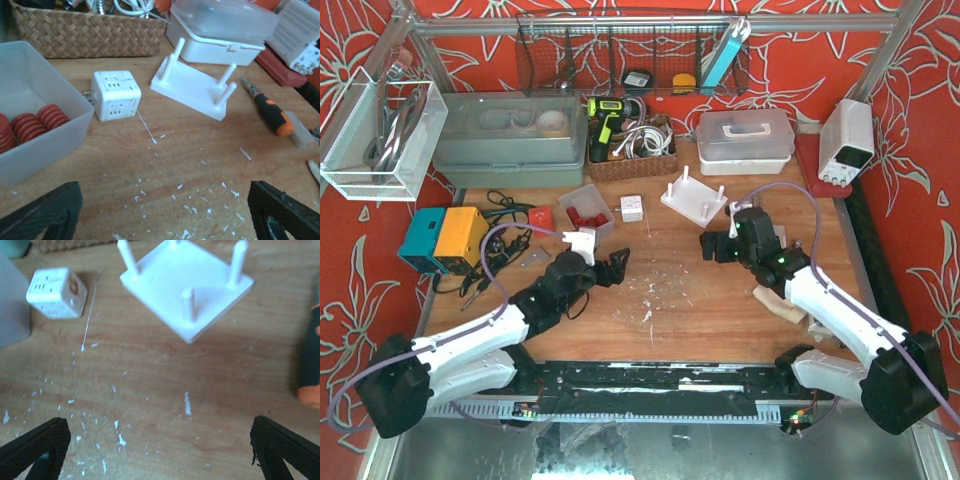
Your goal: Install the large spring
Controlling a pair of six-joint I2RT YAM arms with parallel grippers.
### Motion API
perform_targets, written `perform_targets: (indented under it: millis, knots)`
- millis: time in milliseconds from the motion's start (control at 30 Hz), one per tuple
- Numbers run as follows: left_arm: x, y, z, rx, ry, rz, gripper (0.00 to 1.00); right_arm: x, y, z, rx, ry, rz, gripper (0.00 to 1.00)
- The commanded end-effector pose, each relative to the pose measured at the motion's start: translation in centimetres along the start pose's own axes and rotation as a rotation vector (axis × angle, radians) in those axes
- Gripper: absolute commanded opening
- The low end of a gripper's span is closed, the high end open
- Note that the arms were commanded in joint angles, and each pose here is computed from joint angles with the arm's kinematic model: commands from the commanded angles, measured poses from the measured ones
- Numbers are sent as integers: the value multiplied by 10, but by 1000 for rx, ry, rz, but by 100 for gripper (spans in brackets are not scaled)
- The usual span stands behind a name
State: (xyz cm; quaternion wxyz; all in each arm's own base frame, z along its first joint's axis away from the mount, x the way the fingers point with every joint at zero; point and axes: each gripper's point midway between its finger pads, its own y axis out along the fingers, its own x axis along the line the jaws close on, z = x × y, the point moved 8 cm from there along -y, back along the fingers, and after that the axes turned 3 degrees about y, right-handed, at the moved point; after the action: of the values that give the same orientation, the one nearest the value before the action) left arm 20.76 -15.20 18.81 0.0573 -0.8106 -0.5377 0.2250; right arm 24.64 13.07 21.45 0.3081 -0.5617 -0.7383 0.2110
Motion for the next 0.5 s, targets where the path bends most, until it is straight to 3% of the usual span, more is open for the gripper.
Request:
perform_targets:
  millis: [0, 267, 467]
  knots:
    - [0, 7, -28, -6, 29, -110, 86, 9, 9, 18, -17, -2, -85, 99]
    - [32, 55, -67, 96, 23, -220, 62, 1, 8, 24, -104, -61, 20, 99]
    - [61, 71, -85, 124, 13, -334, 59, -2, 5, 28, -164, -49, 34, 98]
